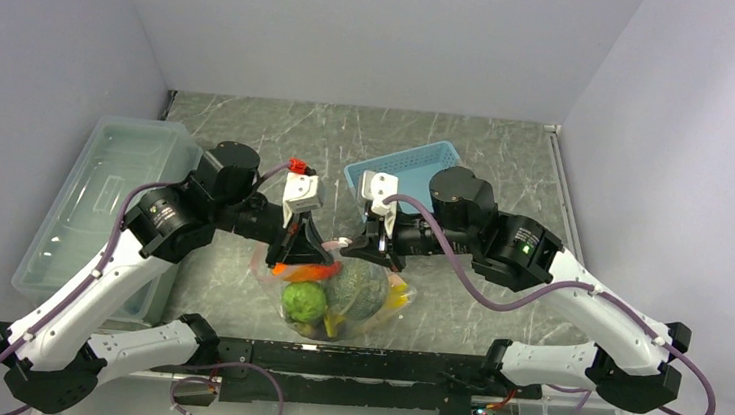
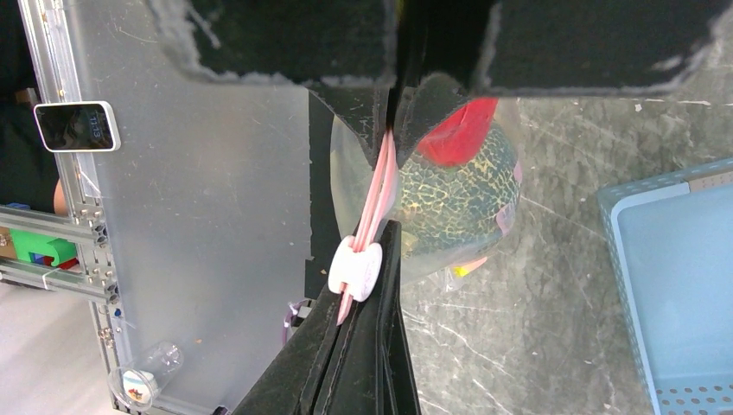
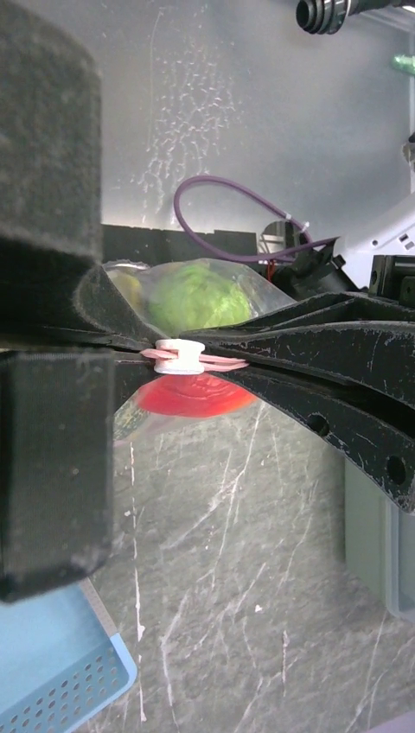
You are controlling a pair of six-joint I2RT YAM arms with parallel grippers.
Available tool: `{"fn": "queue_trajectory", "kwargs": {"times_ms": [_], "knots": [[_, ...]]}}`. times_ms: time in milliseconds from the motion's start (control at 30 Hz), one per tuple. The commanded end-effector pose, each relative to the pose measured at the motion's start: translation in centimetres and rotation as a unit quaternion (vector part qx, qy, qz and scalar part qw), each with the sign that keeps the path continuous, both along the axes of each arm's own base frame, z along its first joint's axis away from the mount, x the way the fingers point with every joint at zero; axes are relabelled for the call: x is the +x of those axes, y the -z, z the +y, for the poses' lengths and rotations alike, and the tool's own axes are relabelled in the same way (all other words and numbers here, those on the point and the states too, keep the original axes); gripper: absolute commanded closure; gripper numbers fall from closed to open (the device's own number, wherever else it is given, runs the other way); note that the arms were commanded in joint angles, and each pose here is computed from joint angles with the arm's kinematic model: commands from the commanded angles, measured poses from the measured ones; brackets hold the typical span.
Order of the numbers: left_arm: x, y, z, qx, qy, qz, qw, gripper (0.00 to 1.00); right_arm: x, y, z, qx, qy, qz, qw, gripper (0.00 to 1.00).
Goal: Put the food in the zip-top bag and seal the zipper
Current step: Zip the zipper food storage bag.
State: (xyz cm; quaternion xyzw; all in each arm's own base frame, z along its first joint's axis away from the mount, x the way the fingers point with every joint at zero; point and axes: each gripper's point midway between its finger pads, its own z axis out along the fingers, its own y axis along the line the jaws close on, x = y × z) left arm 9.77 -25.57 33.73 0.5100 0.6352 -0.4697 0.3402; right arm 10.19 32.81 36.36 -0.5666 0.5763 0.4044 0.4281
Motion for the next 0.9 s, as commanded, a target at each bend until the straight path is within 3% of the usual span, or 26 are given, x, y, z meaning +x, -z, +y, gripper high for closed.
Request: {"fn": "queue_trajectory", "kwargs": {"times_ms": [0,100,200,400,467,867], "knots": [[-0.7,-3.5,-0.1,-0.053,0.024,-0.055,0.997,1.00,-0.2,-1.1,0.4,0.021,-0.012,-0.009,1.000,1.00],[-0.5,-3.7,-0.2,-0.057,0.018,-0.058,0.997,0.90,-0.2,-1.3,0.3,0.026,-0.010,-0.010,1.000,1.00],[-0.3,-3.8,-0.3,-0.061,0.014,-0.060,0.996,0.69,-0.2,-1.4,0.3,0.025,-0.010,-0.007,1.000,1.00],[-0.1,-4.3,-0.6,-0.075,0.017,-0.068,0.995,0.55,-0.4,-1.1,0.1,0.016,-0.007,0.003,1.000,1.00],[-0.2,-4.6,-0.7,-0.082,0.023,-0.068,0.994,0.43,-0.4,-0.9,0.0,0.012,-0.006,0.008,1.000,1.00],[-0.2,-6.1,-1.4,-0.117,0.028,-0.075,0.990,0.41,-0.6,-0.7,0.2,0.008,-0.002,0.031,0.999,1.00]]}}
